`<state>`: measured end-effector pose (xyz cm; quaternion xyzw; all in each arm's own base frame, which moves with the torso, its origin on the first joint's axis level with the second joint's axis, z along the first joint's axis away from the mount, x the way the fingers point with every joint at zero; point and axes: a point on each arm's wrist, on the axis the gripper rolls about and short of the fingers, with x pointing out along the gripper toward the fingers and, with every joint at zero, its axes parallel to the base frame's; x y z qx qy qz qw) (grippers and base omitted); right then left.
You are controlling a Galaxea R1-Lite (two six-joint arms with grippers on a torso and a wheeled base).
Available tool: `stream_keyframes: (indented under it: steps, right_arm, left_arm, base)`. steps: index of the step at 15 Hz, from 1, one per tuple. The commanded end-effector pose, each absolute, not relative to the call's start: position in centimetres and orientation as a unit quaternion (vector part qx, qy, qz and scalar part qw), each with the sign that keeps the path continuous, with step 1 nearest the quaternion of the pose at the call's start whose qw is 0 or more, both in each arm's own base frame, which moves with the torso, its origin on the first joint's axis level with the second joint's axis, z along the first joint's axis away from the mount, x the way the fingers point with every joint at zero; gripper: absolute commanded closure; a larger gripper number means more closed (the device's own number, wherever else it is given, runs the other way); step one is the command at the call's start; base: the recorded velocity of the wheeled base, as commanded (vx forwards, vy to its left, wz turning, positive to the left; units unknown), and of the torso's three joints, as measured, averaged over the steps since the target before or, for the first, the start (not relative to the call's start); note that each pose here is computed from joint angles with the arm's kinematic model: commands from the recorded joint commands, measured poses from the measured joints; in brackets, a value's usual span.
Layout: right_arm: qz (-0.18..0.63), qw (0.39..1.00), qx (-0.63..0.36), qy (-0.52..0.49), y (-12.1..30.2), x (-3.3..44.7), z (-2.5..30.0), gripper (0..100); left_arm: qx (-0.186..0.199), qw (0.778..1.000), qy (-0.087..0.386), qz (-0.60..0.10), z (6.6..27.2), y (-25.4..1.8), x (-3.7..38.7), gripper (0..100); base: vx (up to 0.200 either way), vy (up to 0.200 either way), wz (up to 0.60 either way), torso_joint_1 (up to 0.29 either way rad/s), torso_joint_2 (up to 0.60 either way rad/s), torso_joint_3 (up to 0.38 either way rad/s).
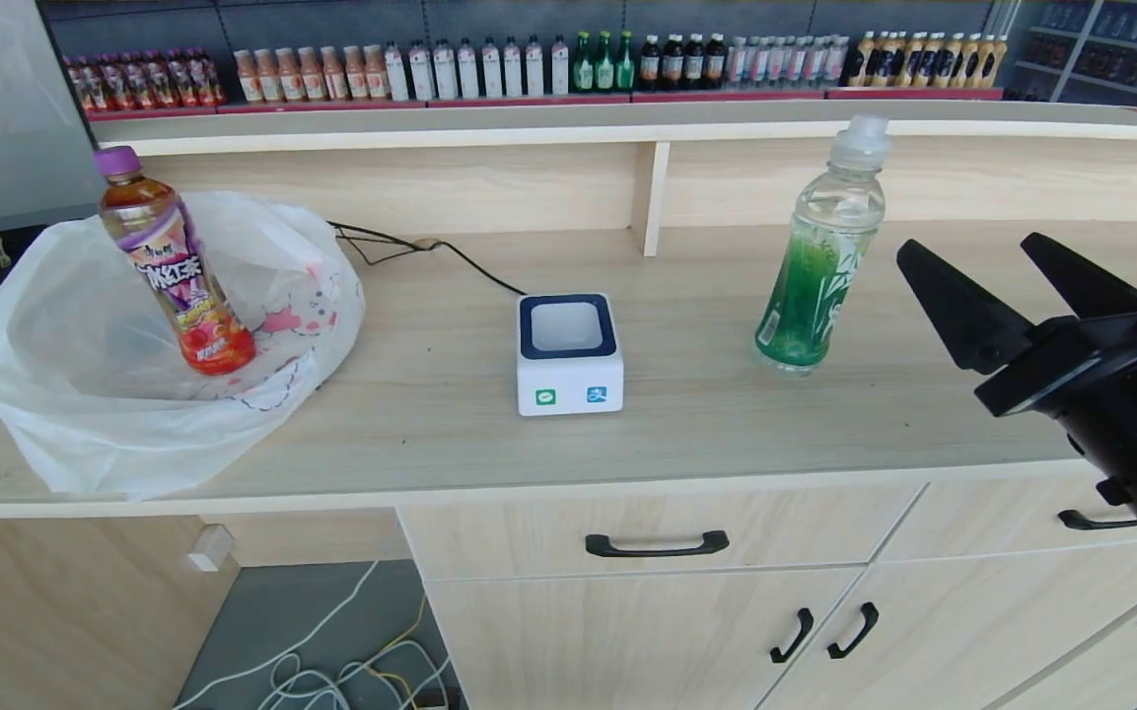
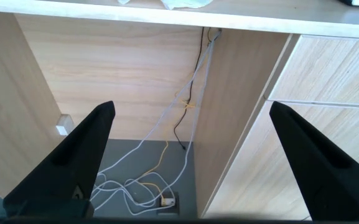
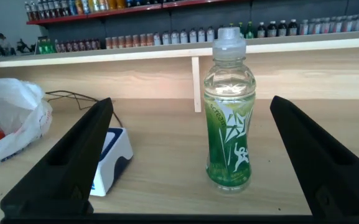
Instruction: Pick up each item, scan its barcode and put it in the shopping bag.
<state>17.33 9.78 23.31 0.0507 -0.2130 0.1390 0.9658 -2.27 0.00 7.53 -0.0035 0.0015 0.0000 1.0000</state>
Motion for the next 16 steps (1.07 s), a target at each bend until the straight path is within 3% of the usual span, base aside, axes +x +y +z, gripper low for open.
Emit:
stream_keyframes:
  steps: [1,5,12,16]
  right_arm:
    - [0.139,0.966,0.05,-0.211,9.8,17.4,23.2,0]
    - [0.141,0.971,0.036,-0.192,10.4,18.9,22.3,0]
    - [0.121,0.981,0.011,-0.154,12.9,25.5,19.7,0]
    - [0.091,0.985,-0.001,-0.149,11.8,27.3,18.8,0]
  left_arm:
    - [-0.002,1.0,0.002,0.001,7.5,0.0,-2.3,0]
    - [-0.001,1.0,0.002,0.001,7.5,0.0,-2.3,0]
    - [-0.001,1.0,0.002,0.001,7.5,0.0,-2.3,0]
    - [-0.001,1.0,0.002,0.001,7.5,0.0,-2.3,0]
  base:
    - [0.0,0.0,0.0,0.0,0.0,0.0]
    - [0.0,0.0,0.0,0.0,0.0,0.0]
    - [0.0,0.0,0.0,0.0,0.0,0.0]
    - [0.0,0.0,0.0,0.0,0.0,0.0]
